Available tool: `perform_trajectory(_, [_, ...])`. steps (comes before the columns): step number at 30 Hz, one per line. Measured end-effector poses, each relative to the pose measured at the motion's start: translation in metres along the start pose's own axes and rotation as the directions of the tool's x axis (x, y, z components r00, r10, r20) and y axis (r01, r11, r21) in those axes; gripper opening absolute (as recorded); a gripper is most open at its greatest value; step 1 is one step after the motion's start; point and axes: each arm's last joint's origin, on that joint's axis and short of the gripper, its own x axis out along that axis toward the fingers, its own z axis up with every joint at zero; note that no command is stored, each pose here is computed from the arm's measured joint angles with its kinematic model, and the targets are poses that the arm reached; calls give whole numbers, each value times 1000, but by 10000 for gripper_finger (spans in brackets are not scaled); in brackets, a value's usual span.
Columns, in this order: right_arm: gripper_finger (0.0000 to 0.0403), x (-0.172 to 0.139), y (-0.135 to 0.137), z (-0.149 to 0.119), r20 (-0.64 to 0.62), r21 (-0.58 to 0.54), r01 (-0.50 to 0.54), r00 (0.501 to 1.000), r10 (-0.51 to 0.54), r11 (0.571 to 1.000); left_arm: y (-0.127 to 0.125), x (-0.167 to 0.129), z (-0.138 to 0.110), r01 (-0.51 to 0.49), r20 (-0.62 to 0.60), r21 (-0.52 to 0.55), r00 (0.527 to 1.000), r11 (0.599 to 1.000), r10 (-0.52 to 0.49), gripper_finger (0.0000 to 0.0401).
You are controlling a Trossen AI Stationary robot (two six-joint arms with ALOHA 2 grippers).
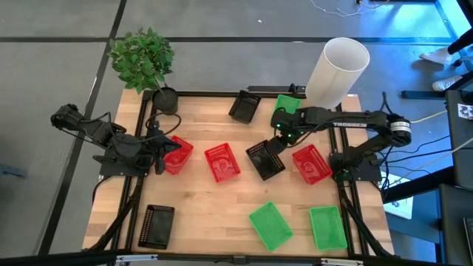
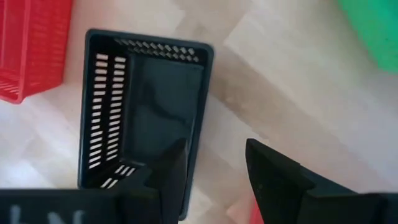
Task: Stack baskets by color
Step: Stack the middle black bin on the top black bin
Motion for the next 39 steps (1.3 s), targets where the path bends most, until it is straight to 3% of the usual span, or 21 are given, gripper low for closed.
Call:
perform_trajectory(4, [163,12,4,3,-45,-3,-34,998,34,999,0,0,0,0,0,21,1000,1000,0,0])
perform_trajectory(29, [160,83,9,12,-168,-51,61,983,-69,997,0,0,0,-1,0,25,1000,1000,1,0])
perform_trajectory(33, [115,92,9,13,-179,-54,69,981,-78,996,0,0,0,-1,0,25,1000,1000,1,0])
perform_trajectory(37, [22,95,11,14,-166,-55,59,984,-67,997,0,0,0,-1,0,25,1000,1000,1,0])
perform_trajectory(39, [12,96,11,16,-151,-55,51,987,-59,997,0,0,0,-1,0,25,1000,1000,1,0])
